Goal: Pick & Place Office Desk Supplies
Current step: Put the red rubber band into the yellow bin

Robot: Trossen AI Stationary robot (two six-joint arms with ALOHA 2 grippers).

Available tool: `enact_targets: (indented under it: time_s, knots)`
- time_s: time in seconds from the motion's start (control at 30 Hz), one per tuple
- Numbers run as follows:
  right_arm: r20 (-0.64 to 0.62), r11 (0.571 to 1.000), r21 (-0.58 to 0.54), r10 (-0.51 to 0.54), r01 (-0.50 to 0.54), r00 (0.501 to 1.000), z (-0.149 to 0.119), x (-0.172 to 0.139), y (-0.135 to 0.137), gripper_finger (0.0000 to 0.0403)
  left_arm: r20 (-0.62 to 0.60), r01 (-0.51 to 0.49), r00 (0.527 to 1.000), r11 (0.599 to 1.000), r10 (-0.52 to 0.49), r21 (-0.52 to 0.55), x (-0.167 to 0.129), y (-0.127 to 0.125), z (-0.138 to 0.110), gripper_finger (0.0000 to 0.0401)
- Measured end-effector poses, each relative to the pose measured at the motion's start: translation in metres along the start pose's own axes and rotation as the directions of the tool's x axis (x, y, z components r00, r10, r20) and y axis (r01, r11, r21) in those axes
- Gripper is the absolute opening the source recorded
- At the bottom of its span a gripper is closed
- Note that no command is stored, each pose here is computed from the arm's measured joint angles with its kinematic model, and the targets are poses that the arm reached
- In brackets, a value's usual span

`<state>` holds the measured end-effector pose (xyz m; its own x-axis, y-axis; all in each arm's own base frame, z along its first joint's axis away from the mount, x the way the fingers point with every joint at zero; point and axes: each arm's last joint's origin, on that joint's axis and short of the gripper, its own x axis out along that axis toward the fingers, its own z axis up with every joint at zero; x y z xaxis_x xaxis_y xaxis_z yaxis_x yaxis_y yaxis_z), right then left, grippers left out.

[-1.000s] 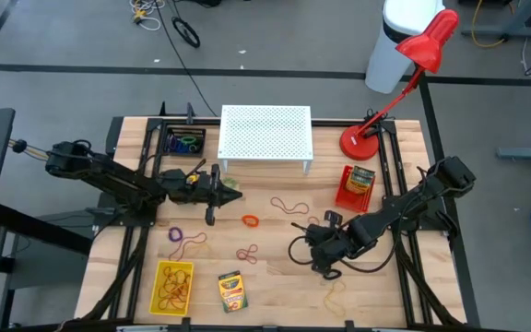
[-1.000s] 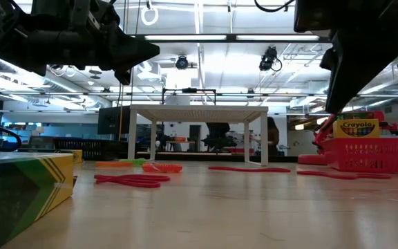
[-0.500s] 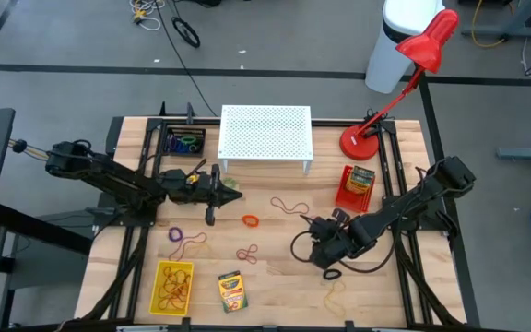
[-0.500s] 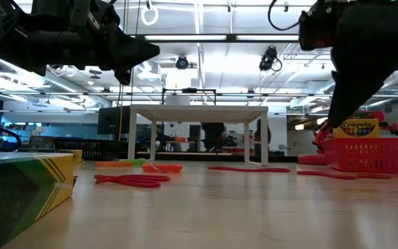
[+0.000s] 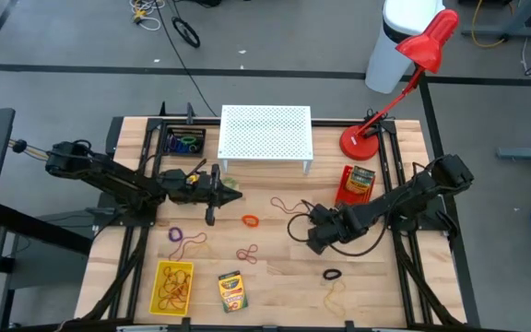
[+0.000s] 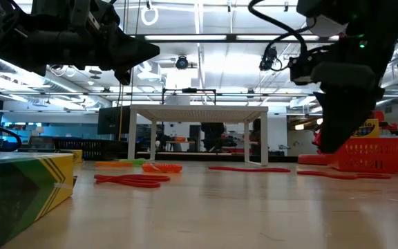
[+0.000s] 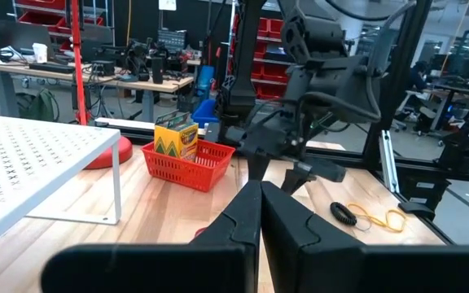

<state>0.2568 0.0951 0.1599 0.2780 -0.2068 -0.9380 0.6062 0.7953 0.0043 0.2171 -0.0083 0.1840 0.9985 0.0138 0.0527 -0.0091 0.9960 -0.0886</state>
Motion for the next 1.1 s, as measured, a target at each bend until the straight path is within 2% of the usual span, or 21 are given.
enact_targets:
  time_s: [0.3, 0.5, 0.63, 0.77, 0.93, 1.1]
  knots:
    - [-0.07, 0.998, -0.055, -0.009, 0.005, 0.997, -0.012, 0.022, -0.003, 0.0211, -0.001, 0.0, 1.0, 1.0, 0.0, 0.0, 0.0, 0.0, 0.0, 0.0013]
    - [-0.065, 0.998, -0.059, -0.015, 0.011, 0.998, -0.012, 0.027, -0.001, 0.0205, -0.002, 0.0, 1.0, 1.0, 0.0, 0.0, 0.0, 0.0, 0.0, 0.0013]
    - [-0.062, 0.998, -0.058, -0.008, 0.004, 0.998, -0.012, 0.027, 0.0, 0.0162, -0.002, -0.001, 1.0, 1.0, 0.001, 0.0, 0.0, 0.0, 0.0, 0.0013]
    - [-0.056, 0.998, -0.062, -0.001, -0.002, 0.998, -0.011, 0.027, 0.001, 0.0094, -0.002, 0.0, 1.0, 1.0, 0.0, -0.008, 0.0, 0.0, 0.0, 0.0013]
    - [-0.038, 0.992, -0.121, 0.018, -0.023, 0.999, -0.01, 0.027, 0.003, 0.0014, -0.008, 0.009, 1.0, 0.999, -0.01, -0.043, 0.0, 0.0, -0.001, 0.0013]
    - [0.043, 0.989, -0.142, 0.052, -0.045, 0.998, 0.0, 0.015, 0.008, 0.0016, -0.012, 0.01, 1.0, 0.999, -0.01, -0.045, 0.0, 0.0, -0.001, 0.0013]
